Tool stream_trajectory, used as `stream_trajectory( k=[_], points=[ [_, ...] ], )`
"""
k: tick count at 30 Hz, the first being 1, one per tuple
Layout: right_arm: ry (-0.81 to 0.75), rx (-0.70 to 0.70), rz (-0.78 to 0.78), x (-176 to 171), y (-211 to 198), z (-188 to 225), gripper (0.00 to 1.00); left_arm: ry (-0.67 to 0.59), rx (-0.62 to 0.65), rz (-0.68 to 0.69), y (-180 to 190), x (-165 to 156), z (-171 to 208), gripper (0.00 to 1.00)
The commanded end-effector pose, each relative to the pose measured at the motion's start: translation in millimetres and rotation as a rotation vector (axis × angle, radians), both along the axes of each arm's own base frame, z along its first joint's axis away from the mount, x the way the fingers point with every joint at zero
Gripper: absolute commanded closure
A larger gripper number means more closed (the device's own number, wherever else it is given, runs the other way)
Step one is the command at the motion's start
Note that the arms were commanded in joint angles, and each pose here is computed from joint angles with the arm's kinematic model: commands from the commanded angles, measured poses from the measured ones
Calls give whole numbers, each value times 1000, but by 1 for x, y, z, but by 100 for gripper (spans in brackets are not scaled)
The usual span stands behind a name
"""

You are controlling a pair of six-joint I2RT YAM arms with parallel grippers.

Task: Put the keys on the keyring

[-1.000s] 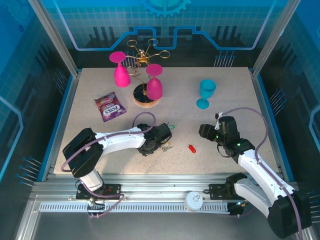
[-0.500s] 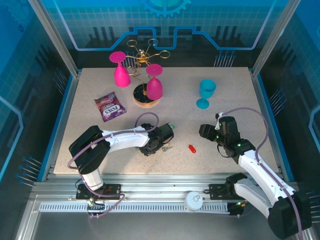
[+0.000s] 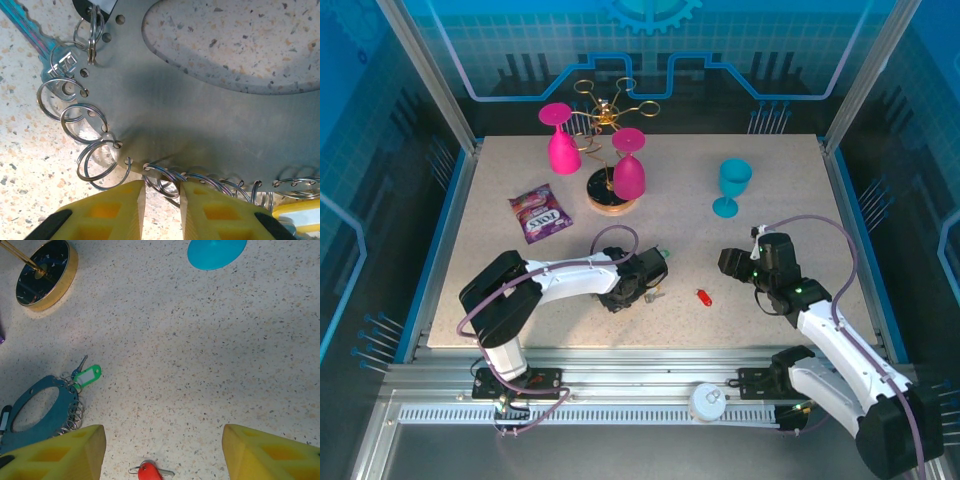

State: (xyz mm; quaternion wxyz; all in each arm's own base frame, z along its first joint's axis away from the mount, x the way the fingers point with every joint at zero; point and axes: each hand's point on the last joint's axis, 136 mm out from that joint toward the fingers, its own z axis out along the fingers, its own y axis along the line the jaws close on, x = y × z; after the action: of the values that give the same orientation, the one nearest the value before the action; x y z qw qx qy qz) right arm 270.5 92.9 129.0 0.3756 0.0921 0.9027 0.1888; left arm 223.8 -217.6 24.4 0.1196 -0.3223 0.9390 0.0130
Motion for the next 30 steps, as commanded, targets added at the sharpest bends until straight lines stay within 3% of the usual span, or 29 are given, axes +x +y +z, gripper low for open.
stream_trajectory(
  k=[1, 14, 30],
  points=[
    [10, -12, -22, -4, -5, -4, 36, 39, 31, 4, 5, -7, -6, 76],
    [14, -7, -21, -5, -4, -6, 36, 59, 57, -13, 8, -10, -17, 69],
    [5, -6, -26, -6, -6, -3, 36, 40, 91, -13, 19, -11, -3, 91]
  ],
)
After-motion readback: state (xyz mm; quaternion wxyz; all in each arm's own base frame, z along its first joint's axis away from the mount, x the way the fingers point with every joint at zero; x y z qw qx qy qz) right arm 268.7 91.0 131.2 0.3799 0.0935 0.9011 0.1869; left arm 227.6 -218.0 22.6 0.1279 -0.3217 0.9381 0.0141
